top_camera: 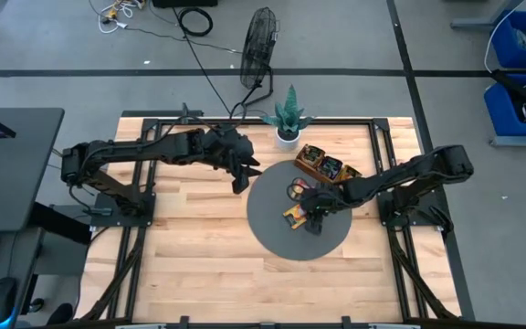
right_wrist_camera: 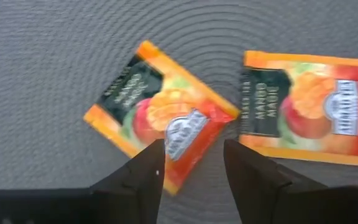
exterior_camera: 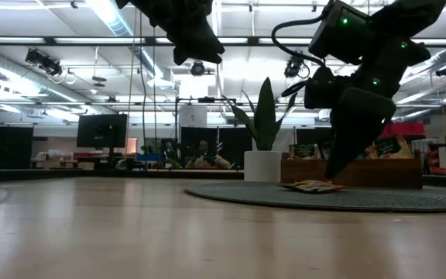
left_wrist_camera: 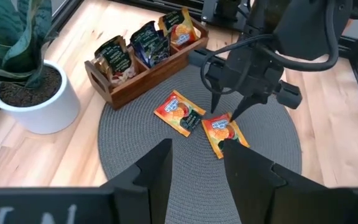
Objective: Pick & Place Tea
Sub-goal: Put the yellow tea bag into the wooden organizer
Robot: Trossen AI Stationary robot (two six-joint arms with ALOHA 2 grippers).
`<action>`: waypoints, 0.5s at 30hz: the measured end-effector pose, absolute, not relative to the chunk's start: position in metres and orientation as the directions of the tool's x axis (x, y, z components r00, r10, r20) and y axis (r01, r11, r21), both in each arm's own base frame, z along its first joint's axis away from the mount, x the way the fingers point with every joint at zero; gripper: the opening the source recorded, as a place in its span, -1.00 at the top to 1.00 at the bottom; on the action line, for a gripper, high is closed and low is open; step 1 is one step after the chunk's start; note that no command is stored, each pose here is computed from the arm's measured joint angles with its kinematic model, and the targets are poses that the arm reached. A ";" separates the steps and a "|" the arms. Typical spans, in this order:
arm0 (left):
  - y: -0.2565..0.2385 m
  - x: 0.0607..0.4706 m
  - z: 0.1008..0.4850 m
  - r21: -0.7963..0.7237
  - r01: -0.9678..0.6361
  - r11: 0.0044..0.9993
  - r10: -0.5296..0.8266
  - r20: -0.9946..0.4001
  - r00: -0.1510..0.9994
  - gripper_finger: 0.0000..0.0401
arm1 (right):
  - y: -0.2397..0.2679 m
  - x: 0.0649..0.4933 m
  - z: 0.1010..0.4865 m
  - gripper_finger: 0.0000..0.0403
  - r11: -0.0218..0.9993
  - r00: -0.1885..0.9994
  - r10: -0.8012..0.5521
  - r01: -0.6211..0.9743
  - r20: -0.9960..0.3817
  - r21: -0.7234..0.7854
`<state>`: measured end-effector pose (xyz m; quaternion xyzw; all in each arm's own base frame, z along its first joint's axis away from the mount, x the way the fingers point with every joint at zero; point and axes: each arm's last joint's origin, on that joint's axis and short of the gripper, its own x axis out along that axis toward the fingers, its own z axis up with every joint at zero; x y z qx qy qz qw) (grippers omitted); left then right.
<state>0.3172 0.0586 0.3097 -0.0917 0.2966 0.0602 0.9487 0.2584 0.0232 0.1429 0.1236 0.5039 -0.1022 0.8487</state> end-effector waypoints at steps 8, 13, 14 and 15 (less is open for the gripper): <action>0.058 0.317 0.310 -0.138 -0.168 0.976 0.060 -0.573 0.817 0.26 | 0.023 0.261 0.133 0.14 0.947 0.447 -0.069 0.312 -0.892 0.083; 0.058 0.317 0.310 -0.139 -0.168 0.976 0.060 -0.573 0.817 0.26 | 0.023 0.265 0.127 0.14 0.946 0.444 -0.071 0.313 -0.893 0.080; 0.058 0.317 0.310 -0.140 -0.169 0.976 0.060 -0.573 0.817 0.26 | 0.023 0.265 0.126 0.14 0.946 0.441 -0.072 0.313 -0.895 0.079; 0.058 0.317 0.310 -0.144 -0.172 0.975 0.059 -0.573 0.817 0.26 | 0.023 0.266 0.125 0.15 0.946 0.440 -0.072 0.313 -0.895 0.078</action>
